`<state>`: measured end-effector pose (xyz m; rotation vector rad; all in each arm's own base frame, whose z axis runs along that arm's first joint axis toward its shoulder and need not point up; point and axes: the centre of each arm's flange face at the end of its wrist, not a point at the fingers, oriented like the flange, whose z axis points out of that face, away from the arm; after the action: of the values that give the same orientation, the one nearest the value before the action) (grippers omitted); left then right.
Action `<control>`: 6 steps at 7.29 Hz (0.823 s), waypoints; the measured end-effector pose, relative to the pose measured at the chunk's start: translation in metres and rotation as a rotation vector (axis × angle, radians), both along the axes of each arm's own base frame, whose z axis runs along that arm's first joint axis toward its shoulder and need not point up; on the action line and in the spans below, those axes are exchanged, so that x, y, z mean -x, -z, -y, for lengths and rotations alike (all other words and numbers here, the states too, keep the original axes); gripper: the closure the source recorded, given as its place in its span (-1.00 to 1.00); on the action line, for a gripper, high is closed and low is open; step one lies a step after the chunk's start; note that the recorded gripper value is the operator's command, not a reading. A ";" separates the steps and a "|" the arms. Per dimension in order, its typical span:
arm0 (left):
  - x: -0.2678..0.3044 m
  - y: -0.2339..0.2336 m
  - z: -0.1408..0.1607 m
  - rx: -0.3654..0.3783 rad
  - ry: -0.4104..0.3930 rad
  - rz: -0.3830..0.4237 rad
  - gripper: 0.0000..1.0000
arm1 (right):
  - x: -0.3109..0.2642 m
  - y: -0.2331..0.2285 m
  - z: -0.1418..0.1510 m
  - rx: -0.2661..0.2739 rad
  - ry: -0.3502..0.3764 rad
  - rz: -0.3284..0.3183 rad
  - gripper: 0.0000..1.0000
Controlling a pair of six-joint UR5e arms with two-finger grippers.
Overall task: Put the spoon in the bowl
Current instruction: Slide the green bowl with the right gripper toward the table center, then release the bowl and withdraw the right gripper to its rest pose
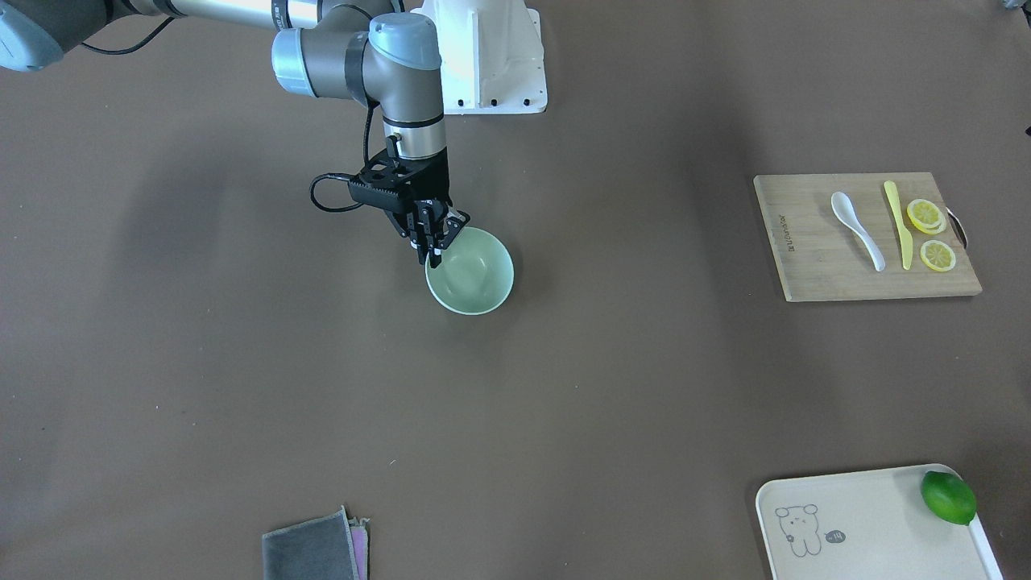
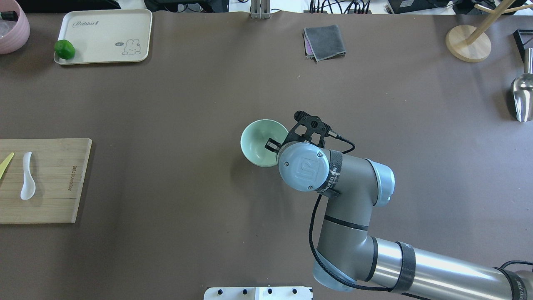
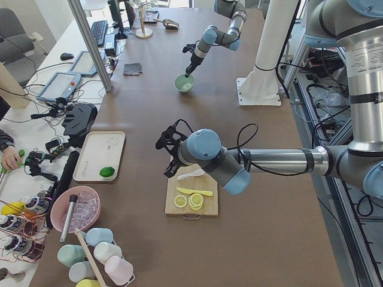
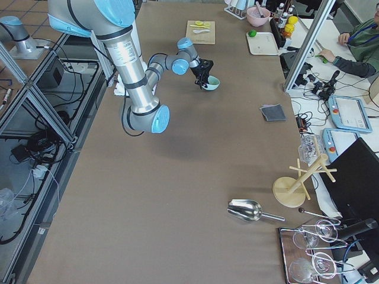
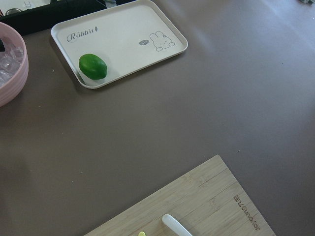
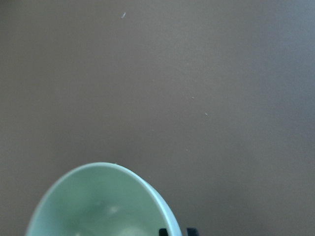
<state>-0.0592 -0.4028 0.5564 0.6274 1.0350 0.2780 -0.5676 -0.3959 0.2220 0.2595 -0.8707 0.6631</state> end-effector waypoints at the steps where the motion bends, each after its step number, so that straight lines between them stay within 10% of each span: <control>1: -0.003 -0.002 0.000 0.053 0.016 -0.016 -0.96 | -0.014 0.007 0.010 -0.016 -0.012 0.006 -1.00; 6: -0.054 -0.005 0.007 0.380 0.091 -0.084 -0.96 | -0.221 -0.017 0.108 -0.090 0.217 -0.073 -1.00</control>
<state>-0.0048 -0.4097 0.5613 0.3422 1.1006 -0.0268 -0.3461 -0.5037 0.2387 0.2638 -0.8457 0.4106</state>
